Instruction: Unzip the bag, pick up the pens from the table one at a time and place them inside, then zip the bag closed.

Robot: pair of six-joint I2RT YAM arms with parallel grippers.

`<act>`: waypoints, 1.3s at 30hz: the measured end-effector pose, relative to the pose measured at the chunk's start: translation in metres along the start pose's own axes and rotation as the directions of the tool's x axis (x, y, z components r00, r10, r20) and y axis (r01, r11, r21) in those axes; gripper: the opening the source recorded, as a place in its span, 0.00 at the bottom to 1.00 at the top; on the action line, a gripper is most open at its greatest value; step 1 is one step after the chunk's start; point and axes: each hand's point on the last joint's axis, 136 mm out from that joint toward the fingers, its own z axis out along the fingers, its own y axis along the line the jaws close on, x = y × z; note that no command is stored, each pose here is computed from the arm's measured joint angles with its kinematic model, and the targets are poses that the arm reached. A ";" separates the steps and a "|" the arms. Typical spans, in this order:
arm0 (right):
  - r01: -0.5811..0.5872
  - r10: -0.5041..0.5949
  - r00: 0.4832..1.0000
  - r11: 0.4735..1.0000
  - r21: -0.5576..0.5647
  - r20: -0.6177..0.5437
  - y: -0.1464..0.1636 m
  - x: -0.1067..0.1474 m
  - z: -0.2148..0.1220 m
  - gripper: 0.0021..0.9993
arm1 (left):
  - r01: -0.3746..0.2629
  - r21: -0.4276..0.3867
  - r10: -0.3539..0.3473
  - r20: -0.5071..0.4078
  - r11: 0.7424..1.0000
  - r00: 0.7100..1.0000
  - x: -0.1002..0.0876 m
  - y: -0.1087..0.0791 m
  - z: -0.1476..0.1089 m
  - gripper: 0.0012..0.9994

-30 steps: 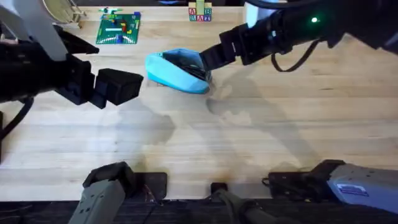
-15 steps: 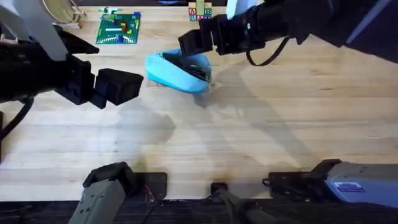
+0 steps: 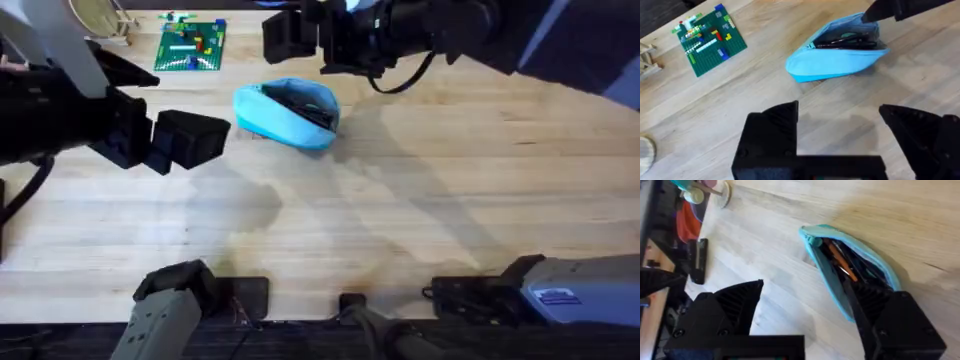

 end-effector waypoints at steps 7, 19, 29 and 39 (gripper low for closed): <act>-0.067 0.068 0.998 0.997 -0.047 0.016 0.010 -0.005 0.016 1.00 | 0.000 0.000 0.000 0.000 1.000 1.000 0.000 0.000 0.000 1.00; -0.220 0.220 0.975 0.974 -0.056 0.005 0.002 -0.005 0.051 1.00 | 0.000 -0.004 0.000 -0.002 1.000 1.000 0.000 0.001 0.000 1.00; -0.319 0.319 0.948 0.946 -0.056 -0.010 -0.002 0.000 0.073 1.00 | 0.000 -0.004 0.000 -0.003 1.000 1.000 0.001 0.001 0.000 1.00; -0.364 0.363 0.931 0.929 -0.072 -0.025 0.003 0.006 0.090 1.00 | 0.000 -0.006 0.000 -0.004 1.000 1.000 0.001 0.001 0.000 1.00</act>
